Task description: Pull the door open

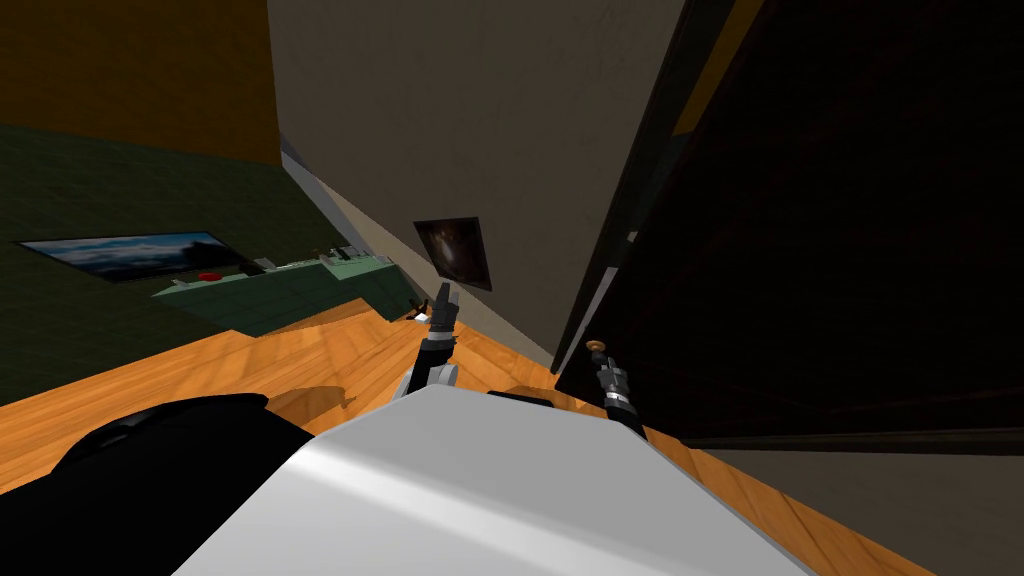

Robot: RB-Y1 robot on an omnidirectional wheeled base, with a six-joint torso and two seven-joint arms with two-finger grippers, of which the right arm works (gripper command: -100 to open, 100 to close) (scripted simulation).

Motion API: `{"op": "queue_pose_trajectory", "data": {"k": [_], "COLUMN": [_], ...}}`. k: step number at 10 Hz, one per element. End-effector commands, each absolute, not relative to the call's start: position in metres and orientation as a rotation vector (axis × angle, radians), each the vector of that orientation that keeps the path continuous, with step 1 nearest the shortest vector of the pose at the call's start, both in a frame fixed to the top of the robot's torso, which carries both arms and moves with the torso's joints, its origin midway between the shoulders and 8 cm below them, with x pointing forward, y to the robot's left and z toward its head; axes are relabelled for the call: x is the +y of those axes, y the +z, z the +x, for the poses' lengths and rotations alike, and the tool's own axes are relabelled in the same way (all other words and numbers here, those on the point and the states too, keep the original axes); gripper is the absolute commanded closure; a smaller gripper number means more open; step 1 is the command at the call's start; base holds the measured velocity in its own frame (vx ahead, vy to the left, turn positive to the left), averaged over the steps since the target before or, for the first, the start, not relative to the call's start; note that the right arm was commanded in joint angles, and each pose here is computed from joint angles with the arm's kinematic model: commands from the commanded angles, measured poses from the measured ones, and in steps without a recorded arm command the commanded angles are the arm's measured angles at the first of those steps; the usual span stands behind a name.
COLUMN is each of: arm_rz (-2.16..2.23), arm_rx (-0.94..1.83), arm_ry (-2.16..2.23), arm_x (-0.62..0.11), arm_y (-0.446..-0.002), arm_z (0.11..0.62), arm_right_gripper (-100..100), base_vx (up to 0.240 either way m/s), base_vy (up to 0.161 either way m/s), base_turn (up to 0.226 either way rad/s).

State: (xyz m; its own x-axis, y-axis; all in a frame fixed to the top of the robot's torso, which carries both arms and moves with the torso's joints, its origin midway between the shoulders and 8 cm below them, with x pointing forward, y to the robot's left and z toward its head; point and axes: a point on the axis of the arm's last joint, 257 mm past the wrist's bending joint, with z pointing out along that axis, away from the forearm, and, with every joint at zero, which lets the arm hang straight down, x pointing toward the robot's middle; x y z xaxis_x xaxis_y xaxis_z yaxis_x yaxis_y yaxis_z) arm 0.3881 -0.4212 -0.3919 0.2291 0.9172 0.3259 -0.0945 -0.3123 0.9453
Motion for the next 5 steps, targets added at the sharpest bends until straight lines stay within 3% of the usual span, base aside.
{"op": "queue_pose_trajectory", "data": {"k": [1,5], "arm_rz": [1.513,1.509], "arm_rx": [0.795,0.792], "arm_ry": [1.34,1.347], "arm_x": [-0.3993,-0.3982], "arm_y": [-0.3859,-0.3836], "arm_z": [0.3962,0.3976], "arm_right_gripper": [100,100], "base_vx": [-0.027,0.002], "base_vy": [-0.009,0.0], "base_turn": [0.047,-0.001]}}
